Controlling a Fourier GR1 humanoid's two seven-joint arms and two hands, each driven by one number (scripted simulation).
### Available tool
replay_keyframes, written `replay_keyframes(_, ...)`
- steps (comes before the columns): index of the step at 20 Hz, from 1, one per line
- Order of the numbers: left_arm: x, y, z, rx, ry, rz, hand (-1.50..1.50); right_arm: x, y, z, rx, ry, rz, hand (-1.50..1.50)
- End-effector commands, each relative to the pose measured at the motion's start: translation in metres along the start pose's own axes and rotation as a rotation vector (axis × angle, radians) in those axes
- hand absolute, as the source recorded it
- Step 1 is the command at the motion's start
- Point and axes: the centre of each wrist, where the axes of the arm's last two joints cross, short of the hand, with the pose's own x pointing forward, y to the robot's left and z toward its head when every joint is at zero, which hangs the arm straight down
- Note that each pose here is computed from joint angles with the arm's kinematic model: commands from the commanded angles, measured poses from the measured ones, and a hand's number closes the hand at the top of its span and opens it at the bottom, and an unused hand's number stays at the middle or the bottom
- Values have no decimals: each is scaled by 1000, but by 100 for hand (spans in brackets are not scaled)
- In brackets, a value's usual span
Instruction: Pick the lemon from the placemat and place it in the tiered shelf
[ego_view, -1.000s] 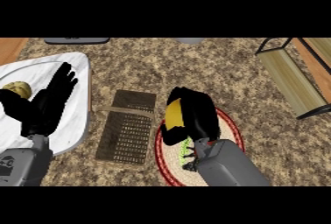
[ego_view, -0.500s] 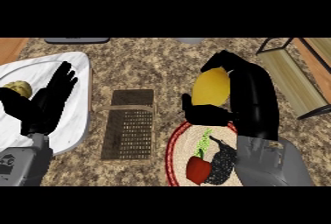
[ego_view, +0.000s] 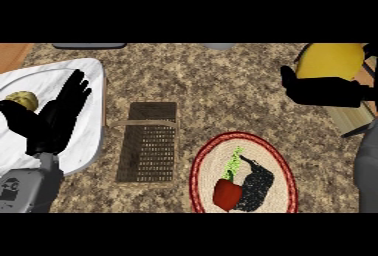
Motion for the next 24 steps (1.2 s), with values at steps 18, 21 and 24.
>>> replay_keyframes(18, 16, 22, -10, -20, -9, 13, 0, -150, -92, -76, -157, 206, -67, 150)
replay_keyframes(21, 0, -4, -5, 1, -14, -6, 0, -203, -90, -72, -147, 197, -62, 150)
replay_keyframes(24, 11, 4, -19, -8, 18, 11, 0, -201, -94, -84, -160, 191, -67, 150)
